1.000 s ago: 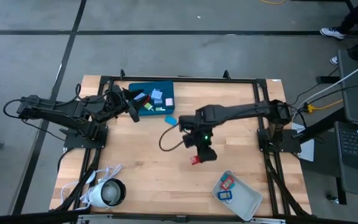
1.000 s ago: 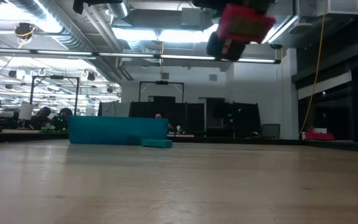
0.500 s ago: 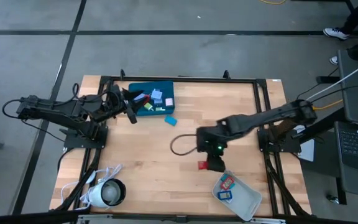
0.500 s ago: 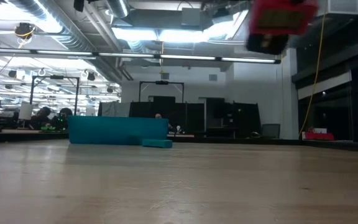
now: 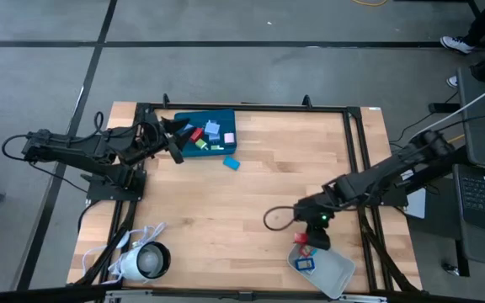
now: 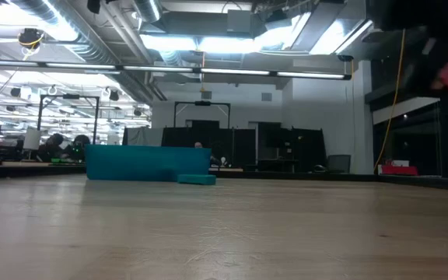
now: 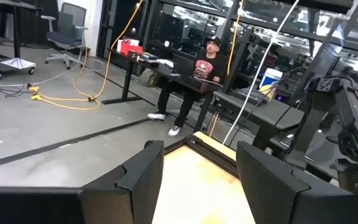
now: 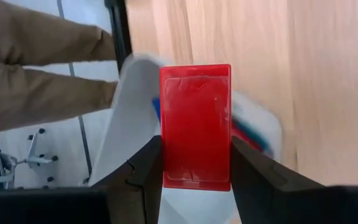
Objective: Pick & Place Office items
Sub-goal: Put the red digital clock into the white bin, then put the light blue digital clock into the white bin
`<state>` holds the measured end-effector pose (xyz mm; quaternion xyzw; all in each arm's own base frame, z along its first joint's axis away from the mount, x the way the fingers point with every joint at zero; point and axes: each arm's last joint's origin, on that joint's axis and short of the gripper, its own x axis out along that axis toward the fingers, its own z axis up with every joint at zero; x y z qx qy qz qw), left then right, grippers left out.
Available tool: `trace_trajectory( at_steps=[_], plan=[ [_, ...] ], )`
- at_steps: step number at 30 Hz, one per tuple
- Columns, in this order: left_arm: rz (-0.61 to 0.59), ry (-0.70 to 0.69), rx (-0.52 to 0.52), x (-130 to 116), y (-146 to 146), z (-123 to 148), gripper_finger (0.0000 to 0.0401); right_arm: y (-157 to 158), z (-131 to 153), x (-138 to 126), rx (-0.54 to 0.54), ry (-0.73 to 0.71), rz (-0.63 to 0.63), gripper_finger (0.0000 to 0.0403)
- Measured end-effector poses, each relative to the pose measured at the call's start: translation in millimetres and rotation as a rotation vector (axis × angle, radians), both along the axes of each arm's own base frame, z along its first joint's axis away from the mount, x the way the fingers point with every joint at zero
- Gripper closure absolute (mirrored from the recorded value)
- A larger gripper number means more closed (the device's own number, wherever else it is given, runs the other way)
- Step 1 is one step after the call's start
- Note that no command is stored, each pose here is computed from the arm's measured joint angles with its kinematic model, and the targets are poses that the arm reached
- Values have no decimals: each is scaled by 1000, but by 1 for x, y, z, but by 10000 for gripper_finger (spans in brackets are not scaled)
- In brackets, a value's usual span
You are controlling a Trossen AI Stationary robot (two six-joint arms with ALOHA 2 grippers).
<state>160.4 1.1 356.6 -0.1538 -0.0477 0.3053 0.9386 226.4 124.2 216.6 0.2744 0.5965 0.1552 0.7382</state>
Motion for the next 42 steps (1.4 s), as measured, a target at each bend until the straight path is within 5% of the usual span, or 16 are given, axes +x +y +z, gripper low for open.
trace_trajectory(
  at_steps=[10, 23, 29, 33, 42],
  plan=[
    [41, -12, -16, -1, 1, 0, 205, 24, -16, -46, 21, 59, 60, 259],
    [44, -11, -25, -1, 1, -1, 205, 35, -35, -59, 60, 70, 4, 254],
    [42, 0, -32, -1, 1, -2, 205, 35, -34, -58, 84, 101, -31, 89],
    [27, 6, -37, -1, 1, -3, 205, 35, -33, -57, 103, 105, -46, 36],
    [11, -2, -53, 0, 0, -4, 205, 25, 2, -26, 185, -64, -67, 108]
  ],
)
